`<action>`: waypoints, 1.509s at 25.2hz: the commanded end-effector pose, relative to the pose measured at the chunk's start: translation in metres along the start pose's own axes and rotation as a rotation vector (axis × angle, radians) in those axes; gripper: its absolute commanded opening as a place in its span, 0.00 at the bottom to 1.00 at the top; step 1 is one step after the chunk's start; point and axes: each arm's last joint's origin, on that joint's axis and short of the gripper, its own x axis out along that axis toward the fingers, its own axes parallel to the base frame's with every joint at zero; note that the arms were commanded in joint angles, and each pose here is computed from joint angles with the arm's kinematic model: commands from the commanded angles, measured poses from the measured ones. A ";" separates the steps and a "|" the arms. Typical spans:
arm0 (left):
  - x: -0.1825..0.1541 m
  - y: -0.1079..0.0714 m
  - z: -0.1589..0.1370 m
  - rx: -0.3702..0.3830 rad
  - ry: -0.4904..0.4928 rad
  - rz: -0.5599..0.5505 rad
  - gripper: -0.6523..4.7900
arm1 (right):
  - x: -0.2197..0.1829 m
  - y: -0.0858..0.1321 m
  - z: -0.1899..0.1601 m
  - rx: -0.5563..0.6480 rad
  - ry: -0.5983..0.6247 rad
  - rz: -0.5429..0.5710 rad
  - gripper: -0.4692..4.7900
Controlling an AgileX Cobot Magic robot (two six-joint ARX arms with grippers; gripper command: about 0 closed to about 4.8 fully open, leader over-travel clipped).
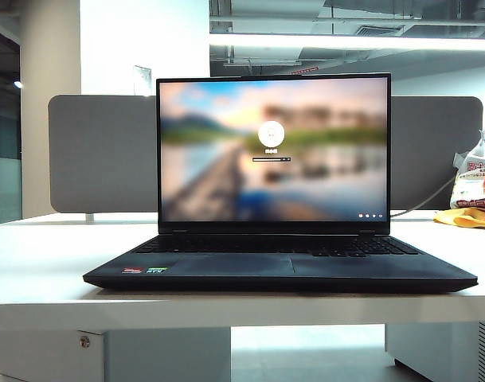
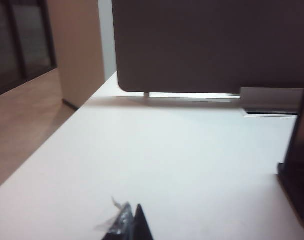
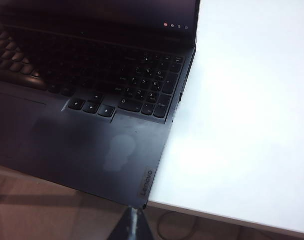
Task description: Open the lid of the laptop and use the keypad to enter the password "123".
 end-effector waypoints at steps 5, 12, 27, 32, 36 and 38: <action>-0.002 0.000 -0.012 -0.038 -0.016 0.001 0.12 | -0.001 0.000 0.002 0.005 -0.015 0.001 0.08; -0.002 -0.011 -0.017 -0.039 0.023 -0.110 0.12 | -0.001 0.000 0.002 0.005 -0.015 0.001 0.08; -0.005 -0.010 -0.039 -0.048 0.253 -0.066 0.12 | -0.001 0.000 0.002 0.005 -0.015 0.001 0.08; -0.005 -0.011 -0.039 -0.050 0.248 -0.086 0.12 | -0.001 0.000 0.002 0.005 -0.015 0.000 0.08; -0.005 -0.011 -0.039 -0.050 0.249 -0.085 0.12 | -0.001 0.000 0.002 0.005 -0.015 0.001 0.08; -0.005 -0.011 -0.039 -0.050 0.249 -0.085 0.12 | -0.001 0.000 0.002 0.005 -0.015 0.000 0.08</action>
